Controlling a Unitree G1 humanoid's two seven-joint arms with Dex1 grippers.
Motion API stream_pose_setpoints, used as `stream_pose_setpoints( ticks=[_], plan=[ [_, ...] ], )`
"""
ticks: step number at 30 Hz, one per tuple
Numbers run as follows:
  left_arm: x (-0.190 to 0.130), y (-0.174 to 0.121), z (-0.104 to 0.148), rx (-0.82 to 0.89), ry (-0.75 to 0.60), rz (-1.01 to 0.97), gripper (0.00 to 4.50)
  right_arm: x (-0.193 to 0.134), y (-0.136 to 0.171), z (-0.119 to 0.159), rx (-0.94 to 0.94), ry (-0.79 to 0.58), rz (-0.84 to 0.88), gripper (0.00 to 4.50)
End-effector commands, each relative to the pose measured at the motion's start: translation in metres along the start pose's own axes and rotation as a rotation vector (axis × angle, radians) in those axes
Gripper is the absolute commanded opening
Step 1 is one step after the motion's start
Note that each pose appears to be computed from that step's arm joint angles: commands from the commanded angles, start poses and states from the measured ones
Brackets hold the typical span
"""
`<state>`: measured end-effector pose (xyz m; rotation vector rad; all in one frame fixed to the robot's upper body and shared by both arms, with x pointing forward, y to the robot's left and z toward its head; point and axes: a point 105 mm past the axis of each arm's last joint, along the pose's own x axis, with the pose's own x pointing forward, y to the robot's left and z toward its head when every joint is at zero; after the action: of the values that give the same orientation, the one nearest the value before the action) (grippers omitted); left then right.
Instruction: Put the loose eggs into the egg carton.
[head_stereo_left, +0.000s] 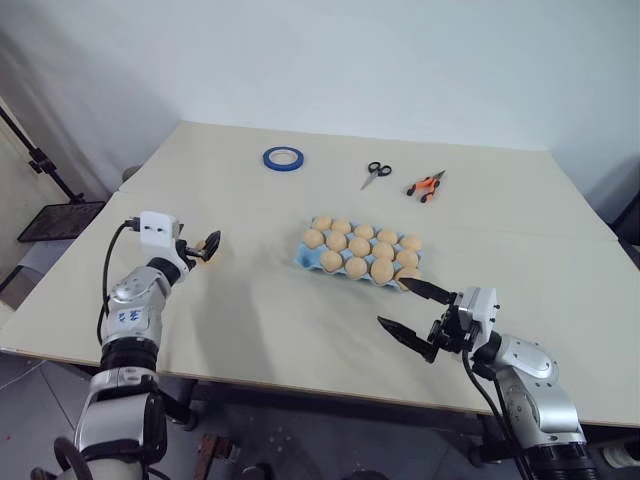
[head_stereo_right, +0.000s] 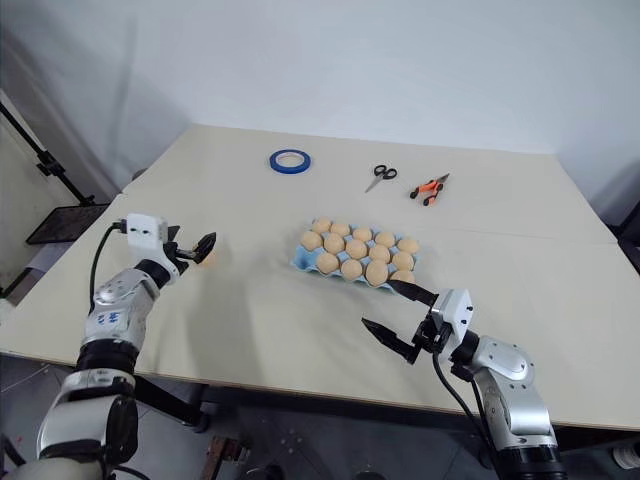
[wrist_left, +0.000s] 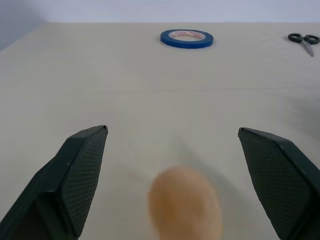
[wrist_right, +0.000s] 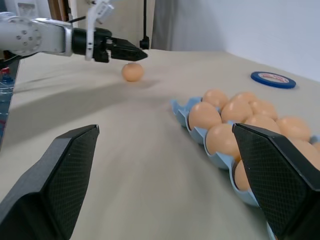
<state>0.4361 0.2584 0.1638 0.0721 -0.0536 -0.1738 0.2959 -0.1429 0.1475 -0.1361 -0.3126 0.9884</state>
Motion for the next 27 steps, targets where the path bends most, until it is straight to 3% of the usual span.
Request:
stream_pose_setpoints(
  ticks=[1, 2, 5, 8, 11, 16, 27],
  plan=[
    [0.005, 0.0, -0.008, 0.016, 0.053, -0.004, 4.46, 0.003, 0.004, 0.009, -0.021, -0.031, 0.002, 4.5],
    [0.006, 0.0, -0.01, 0.024, 0.061, 0.0, 4.46, 0.003, 0.005, 0.009, -0.02, -0.033, 0.0, 4.5],
    [0.006, 0.003, -0.014, 0.031, 0.079, 0.012, 3.81, 0.003, 0.005, 0.01, -0.021, -0.037, -0.011, 4.5],
    [0.005, 0.002, -0.013, 0.024, 0.071, -0.008, 2.87, 0.003, 0.005, 0.011, -0.023, -0.038, -0.018, 4.5],
    [0.01, -0.022, 0.014, 0.041, -0.057, -0.149, 1.93, 0.003, 0.003, 0.011, -0.027, -0.038, -0.025, 4.5],
    [0.017, -0.076, 0.042, 0.09, -0.155, -0.421, 1.93, 0.004, 0.002, 0.011, -0.03, -0.036, -0.029, 4.5],
    [0.035, -0.175, 0.041, 0.152, -0.072, -0.762, 1.93, 0.01, 0.0, 0.018, -0.063, -0.06, -0.06, 4.5]
  ],
)
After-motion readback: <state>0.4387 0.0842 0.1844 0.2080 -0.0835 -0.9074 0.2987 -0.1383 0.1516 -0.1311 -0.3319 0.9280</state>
